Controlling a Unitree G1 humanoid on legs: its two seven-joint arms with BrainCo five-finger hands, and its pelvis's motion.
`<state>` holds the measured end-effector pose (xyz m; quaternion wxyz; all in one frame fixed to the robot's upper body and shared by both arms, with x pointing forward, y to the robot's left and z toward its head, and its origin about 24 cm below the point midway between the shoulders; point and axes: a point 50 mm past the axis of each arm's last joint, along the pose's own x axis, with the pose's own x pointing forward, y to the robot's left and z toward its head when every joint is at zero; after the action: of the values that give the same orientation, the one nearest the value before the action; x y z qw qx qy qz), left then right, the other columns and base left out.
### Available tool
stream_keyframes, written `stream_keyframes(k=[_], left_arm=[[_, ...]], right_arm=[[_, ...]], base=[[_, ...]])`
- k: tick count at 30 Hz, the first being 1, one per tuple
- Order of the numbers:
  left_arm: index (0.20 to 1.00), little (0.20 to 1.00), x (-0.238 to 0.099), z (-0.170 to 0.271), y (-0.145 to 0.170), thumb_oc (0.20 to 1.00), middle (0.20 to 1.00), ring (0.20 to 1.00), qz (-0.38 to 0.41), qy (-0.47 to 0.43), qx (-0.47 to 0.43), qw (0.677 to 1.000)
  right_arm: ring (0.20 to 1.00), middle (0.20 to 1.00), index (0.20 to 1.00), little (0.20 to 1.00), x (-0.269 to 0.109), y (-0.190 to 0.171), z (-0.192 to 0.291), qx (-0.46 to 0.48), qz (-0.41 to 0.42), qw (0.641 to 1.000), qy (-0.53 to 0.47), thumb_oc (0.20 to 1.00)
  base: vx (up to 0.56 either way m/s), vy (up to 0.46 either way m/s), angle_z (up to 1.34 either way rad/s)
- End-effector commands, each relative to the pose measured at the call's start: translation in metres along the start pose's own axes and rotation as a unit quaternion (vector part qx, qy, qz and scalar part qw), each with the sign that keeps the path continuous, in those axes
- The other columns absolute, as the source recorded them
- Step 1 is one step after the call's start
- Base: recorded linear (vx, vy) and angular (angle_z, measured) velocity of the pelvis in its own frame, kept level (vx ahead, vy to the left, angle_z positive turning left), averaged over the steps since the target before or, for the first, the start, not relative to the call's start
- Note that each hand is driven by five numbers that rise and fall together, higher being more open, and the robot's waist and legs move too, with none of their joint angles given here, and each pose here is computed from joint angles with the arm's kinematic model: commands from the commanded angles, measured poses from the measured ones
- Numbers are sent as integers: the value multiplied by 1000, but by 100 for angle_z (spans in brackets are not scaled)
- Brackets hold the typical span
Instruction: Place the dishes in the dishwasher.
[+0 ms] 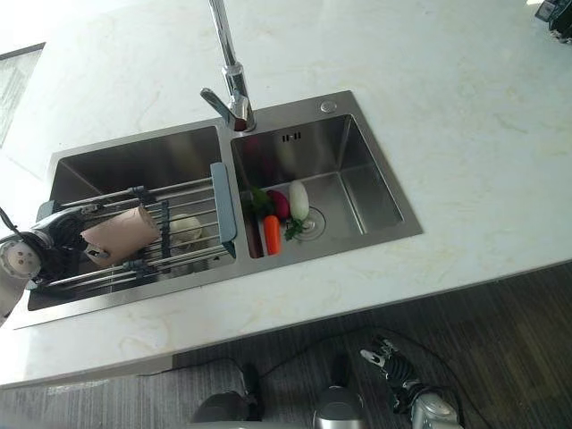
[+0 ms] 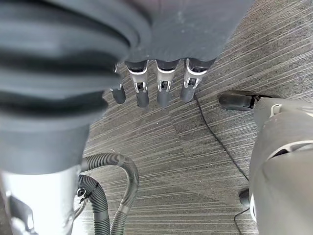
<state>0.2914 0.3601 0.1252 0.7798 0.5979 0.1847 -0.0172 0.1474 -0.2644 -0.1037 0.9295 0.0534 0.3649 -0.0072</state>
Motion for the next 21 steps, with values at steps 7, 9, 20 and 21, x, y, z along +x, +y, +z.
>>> stream_keyframes(k=[7, 9, 20, 21], left_arm=[[1000, 1000, -3, -5, 32, 1000, 1000, 1000, 74, 12, -1, 997], [1000, 1000, -3, -3, 33, 1000, 1000, 1000, 73, 9, -1, 997], [1000, 1000, 1, 3, 30, 1000, 1000, 1000, 63, -1, 3, 998], [1000, 1000, 1, 4, 29, 1000, 1000, 1000, 61, -1, 3, 998]], right_arm=[[1000, 1000, 1000, 1000, -2, -8, 20, 8, -7, 999, -49, 1000], [1000, 1000, 1000, 1000, -2, -8, 20, 10, -8, 999, -50, 1000], [1000, 1000, 1000, 1000, -2, -10, 22, 13, -11, 999, -50, 1000], [1000, 1000, 1000, 1000, -2, -10, 21, 13, -11, 999, -49, 1000]], base=[[-12, 0, 2], [57, 15, 0], [-2, 1, 0], [-77, 0, -3]])
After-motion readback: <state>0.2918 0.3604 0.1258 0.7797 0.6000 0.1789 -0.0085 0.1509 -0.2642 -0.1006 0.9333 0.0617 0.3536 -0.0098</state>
